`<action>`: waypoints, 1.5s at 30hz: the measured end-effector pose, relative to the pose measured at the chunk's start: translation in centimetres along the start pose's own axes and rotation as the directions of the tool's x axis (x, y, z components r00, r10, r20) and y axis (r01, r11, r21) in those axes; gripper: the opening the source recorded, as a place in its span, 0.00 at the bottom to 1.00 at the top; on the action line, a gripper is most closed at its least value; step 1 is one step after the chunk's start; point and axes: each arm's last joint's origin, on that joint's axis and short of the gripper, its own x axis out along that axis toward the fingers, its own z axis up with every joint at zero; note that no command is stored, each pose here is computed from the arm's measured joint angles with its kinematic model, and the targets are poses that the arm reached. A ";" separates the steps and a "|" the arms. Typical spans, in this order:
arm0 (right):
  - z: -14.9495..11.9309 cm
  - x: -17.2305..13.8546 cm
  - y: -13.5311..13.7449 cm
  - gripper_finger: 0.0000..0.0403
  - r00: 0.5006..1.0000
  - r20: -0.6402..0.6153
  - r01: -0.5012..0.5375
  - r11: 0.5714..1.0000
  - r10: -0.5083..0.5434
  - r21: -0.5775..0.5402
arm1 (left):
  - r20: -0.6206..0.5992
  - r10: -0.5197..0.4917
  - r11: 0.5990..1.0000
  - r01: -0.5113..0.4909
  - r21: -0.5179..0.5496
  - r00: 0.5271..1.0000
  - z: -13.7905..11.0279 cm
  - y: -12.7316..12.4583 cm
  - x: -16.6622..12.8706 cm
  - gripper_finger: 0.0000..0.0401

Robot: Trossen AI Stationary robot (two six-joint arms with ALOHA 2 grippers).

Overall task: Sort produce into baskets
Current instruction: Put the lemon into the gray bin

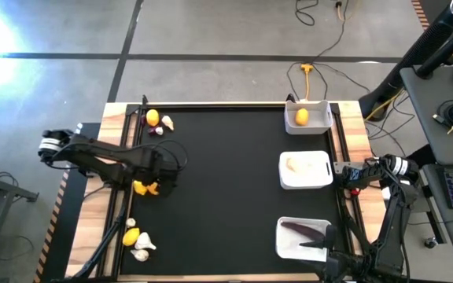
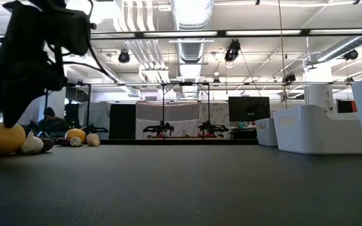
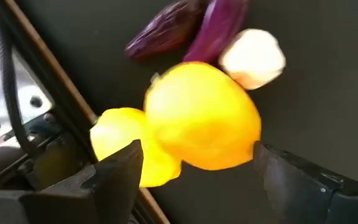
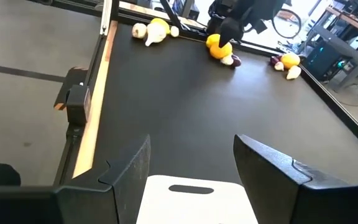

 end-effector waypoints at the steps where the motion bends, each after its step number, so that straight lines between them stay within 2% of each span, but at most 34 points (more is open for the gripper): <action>1: 0.0 0.0 0.0 0.56 1.000 0.000 0.000 1.000 0.000 -0.001 | 0.004 0.001 1.000 -0.001 -0.012 1.000 0.0 0.1 0.1 0.71; 9: -0.1 0.0 0.0 0.56 1.000 -0.002 0.000 1.000 -0.001 -0.026 | 0.045 -0.003 0.996 0.007 -0.094 0.999 0.3 0.0 0.8 0.71; 13: -0.2 0.0 0.0 0.56 1.000 -0.026 -0.012 1.000 0.012 -0.026 | 0.010 -0.007 0.990 0.008 -0.138 1.000 0.4 -0.3 1.7 0.71; 17: -0.3 0.1 0.0 0.56 1.000 -0.028 -0.012 1.000 0.011 -0.021 | -0.047 0.028 0.987 -0.035 -0.156 0.999 0.3 -0.3 2.8 0.71; 25: -0.3 0.1 0.0 0.56 1.000 -0.027 -0.011 1.000 0.010 -0.026 | -0.044 -0.017 0.989 0.010 -0.151 0.999 0.7 -1.1 3.9 0.71; 29: -0.3 0.1 0.0 0.56 1.000 -0.027 -0.011 1.000 0.010 -0.026 | -0.058 -0.023 0.992 0.016 -0.126 0.998 0.7 -1.4 3.7 0.66; 33: -0.3 0.1 0.0 0.56 1.000 -0.026 -0.010 1.000 0.009 -0.027 | -0.052 -0.122 0.988 0.116 -0.102 0.991 0.9 -2.9 1.4 0.56; 35: -0.3 0.1 0.0 0.56 1.000 -0.025 -0.010 0.999 0.009 -0.035 | -0.010 -0.185 0.980 0.184 -0.078 0.983 1.0 -4.0 -0.5 0.56; 37: -0.3 0.1 0.0 0.56 1.000 -0.025 -0.009 0.999 0.008 -0.036 | 0.090 -0.236 0.969 0.242 -0.054 0.968 1.3 -5.1 -2.5 0.55; 40: -0.4 0.1 0.0 0.56 1.000 -0.026 -0.008 0.999 0.007 -0.039 | 0.257 -0.309 0.946 0.324 -0.020 0.916 2.1 -6.9 -5.0 0.58; 43: -0.6 0.2 -0.1 0.56 1.000 -0.027 -0.006 0.999 0.005 -0.036 | 0.380 -0.334 0.924 0.380 -0.051 0.863 3.4 -8.8 -5.7 0.61; 45: -0.7 0.2 -0.1 0.56 1.000 -0.028 -0.004 0.999 0.003 -0.036 | 0.437 -0.319 0.922 0.382 -0.064 0.841 4.4 -10.1 -5.1 0.62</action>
